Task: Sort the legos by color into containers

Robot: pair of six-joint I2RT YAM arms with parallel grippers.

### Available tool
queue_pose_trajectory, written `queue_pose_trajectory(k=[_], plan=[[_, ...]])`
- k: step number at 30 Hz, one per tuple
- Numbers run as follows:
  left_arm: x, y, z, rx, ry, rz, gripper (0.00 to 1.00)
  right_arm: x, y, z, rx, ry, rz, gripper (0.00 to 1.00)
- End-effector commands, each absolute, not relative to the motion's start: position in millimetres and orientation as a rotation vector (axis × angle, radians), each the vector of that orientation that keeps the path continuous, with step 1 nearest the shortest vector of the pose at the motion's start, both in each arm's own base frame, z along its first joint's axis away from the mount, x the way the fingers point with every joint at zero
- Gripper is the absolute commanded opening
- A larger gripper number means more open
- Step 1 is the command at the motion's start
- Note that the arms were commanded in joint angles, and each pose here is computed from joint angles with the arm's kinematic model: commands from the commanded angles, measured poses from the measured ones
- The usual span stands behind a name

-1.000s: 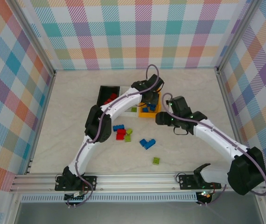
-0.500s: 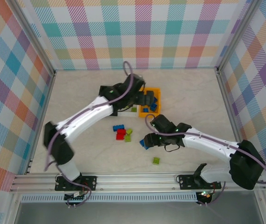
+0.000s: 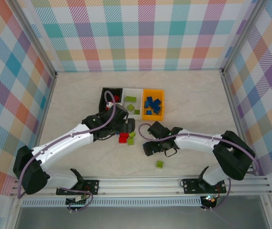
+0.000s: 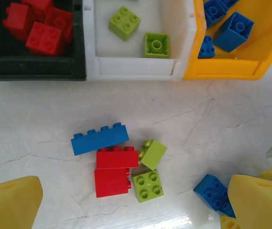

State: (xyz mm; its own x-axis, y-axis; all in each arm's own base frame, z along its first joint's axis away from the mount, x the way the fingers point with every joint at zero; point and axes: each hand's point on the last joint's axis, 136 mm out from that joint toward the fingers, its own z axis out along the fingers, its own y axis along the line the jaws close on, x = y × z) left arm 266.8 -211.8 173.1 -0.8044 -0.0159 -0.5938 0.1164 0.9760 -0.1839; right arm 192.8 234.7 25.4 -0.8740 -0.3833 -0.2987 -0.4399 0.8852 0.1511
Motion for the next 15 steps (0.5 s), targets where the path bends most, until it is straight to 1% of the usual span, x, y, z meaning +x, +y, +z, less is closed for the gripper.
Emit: queue_pose_trajectory(k=[1,7,15], plan=[[267.4,-206.1,181.7,0.015,2.458,-0.293,1.0,201.5,245.0,33.8,-0.719,2.734,0.305,0.9],[269.2,-207.9,177.3,0.016,2.469,-0.284,1.0,204.5,248.4,27.8,-0.786,2.725,0.282,0.88],[269.5,-204.6,175.1,0.019,2.479,-0.255,1.0,206.9,253.4,25.9,-0.779,2.725,0.298,0.76]])
